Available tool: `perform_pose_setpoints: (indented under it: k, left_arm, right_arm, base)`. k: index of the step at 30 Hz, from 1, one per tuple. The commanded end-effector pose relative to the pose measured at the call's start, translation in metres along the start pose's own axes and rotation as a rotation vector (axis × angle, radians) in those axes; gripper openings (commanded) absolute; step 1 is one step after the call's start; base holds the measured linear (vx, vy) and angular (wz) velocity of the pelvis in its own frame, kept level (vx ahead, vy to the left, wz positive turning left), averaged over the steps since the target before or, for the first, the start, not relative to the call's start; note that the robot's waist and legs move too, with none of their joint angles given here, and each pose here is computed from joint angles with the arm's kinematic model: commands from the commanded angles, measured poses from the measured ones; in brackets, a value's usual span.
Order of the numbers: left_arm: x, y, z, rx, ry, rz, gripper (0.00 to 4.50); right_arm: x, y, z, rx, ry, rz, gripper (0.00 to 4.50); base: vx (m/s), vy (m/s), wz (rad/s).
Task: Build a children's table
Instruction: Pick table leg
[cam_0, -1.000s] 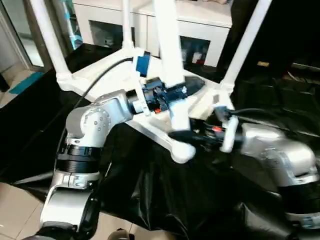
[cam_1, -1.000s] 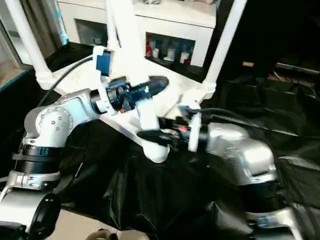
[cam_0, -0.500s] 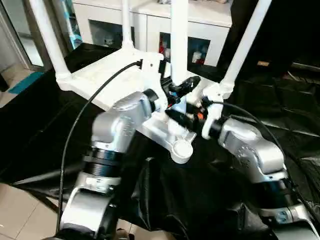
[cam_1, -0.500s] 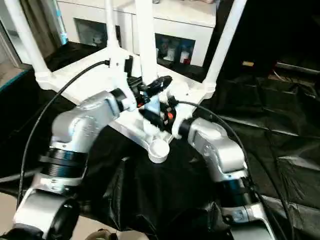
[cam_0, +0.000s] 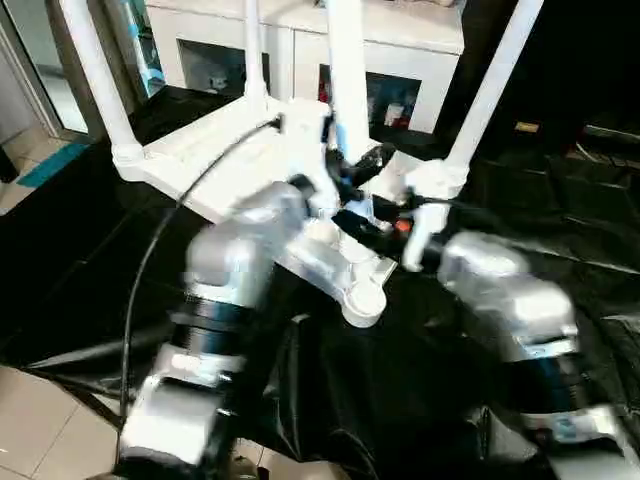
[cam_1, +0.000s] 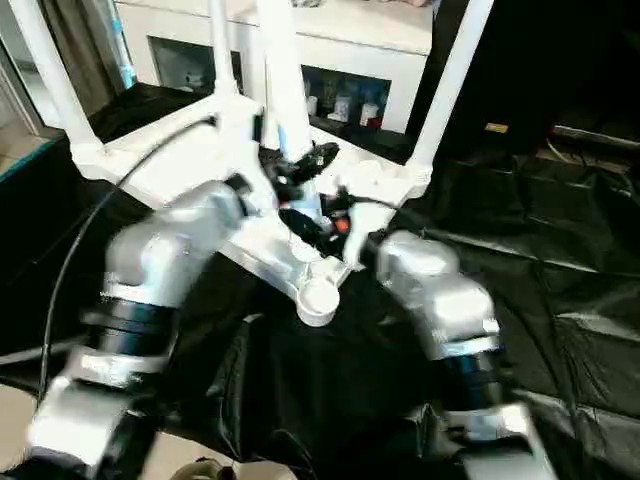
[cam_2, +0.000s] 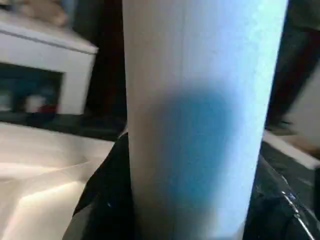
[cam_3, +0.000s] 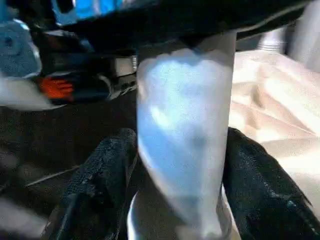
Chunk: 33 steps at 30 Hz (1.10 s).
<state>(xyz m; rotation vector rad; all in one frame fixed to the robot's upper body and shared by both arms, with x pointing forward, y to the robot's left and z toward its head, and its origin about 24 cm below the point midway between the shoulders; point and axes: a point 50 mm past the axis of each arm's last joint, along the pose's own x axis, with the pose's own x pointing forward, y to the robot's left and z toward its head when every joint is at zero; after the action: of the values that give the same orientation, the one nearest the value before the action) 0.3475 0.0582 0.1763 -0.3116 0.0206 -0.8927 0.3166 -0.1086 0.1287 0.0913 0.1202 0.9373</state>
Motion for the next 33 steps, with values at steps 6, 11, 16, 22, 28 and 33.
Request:
perform_pose_setpoints:
  k: [6, 11, 16, 22, 28, 33]
  left_arm:
    - [-0.018, -0.024, 0.013, -0.071, 0.004, -0.442, 1.94]
    - [-0.033, -0.035, 0.022, -0.118, -0.004, -0.708, 1.93]
    - [-0.037, -0.038, 0.028, -0.147, -0.014, -0.789, 1.93]
    - [-0.034, -0.036, 0.025, -0.138, -0.015, -0.744, 1.93]
    - [-0.034, -0.036, 0.025, -0.138, -0.015, -0.744, 1.93]
    - [-0.001, -0.006, 0.022, -0.071, -0.094, -0.177, 1.93]
  right_arm:
    - [-0.020, 0.004, 0.012, 0.066, -0.005, 0.190, 3.07]
    - [-0.033, 0.010, 0.010, 0.076, 0.062, 0.327, 2.91]
    - [-0.036, 0.014, 0.010, 0.106, 0.074, 0.369, 2.69]
    - [-0.034, 0.016, 0.009, 0.105, 0.068, 0.366, 2.22]
    - [-0.034, 0.016, 0.009, 0.105, 0.068, 0.366, 2.10]
    - [-0.012, 0.008, 0.003, 0.074, 0.008, 0.136, 1.96]
  base:
    - [0.000, 0.000, 0.00]
    - [0.000, 0.000, 0.00]
    - [0.000, 0.000, 0.00]
    - [0.000, 0.000, 0.00]
    - [0.000, 0.000, 0.00]
    - [0.000, 0.000, 0.00]
